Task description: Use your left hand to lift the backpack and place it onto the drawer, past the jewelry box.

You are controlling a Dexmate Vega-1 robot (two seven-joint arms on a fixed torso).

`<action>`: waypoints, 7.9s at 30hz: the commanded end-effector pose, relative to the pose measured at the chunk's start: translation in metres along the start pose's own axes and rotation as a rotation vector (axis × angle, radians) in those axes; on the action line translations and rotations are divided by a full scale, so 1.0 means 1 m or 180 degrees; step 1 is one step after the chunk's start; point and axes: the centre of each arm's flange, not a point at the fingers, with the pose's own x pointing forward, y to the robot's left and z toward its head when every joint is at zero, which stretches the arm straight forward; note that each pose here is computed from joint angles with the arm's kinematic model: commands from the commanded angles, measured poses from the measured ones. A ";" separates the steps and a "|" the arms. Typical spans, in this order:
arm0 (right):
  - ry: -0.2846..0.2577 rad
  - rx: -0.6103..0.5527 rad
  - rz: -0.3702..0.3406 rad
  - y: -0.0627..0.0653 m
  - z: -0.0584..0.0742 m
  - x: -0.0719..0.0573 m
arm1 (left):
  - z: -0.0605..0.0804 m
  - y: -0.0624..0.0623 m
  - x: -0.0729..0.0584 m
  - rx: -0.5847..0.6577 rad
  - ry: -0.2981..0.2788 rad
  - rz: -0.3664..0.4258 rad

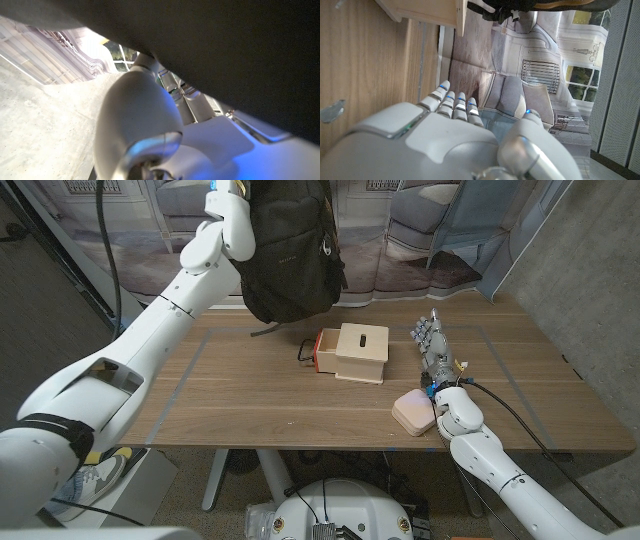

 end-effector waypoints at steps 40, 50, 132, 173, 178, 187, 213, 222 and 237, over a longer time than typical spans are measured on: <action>-0.0031 -0.0024 -0.0171 -0.008 0.004 -0.016 | 0.039 -0.029 0.035 -0.0301 -0.0461 -0.0095; -0.0011 -0.0001 -0.0197 -0.009 0.000 -0.016 | 0.041 -0.047 0.045 -0.0342 -0.0466 -0.0184; -0.0059 -0.0065 -0.0247 -0.022 0.006 -0.028 | 0.109 -0.078 0.036 -0.0432 -0.0732 -0.0465; -0.0074 -0.0087 -0.0147 -0.020 0.011 -0.024 | 0.166 -0.096 -0.068 -0.0072 -0.1698 -0.0996; -0.0078 -0.0097 -0.0134 -0.019 0.012 -0.022 | 0.166 -0.095 -0.076 -0.0071 -0.1707 -0.1066; -0.0072 -0.0109 -0.0114 -0.019 0.012 -0.019 | 0.168 -0.096 -0.098 -0.0176 -0.1782 -0.1163; -0.0075 -0.0116 -0.0089 -0.026 0.015 -0.015 | 0.178 -0.091 -0.146 -0.0494 -0.1930 -0.1549; -0.0074 -0.0107 -0.0072 -0.026 0.014 -0.013 | 0.184 -0.092 -0.159 -0.0455 -0.2022 -0.1706; -0.0055 -0.0085 -0.0084 -0.026 0.011 -0.012 | 0.188 -0.093 -0.181 -0.0526 -0.2167 -0.1961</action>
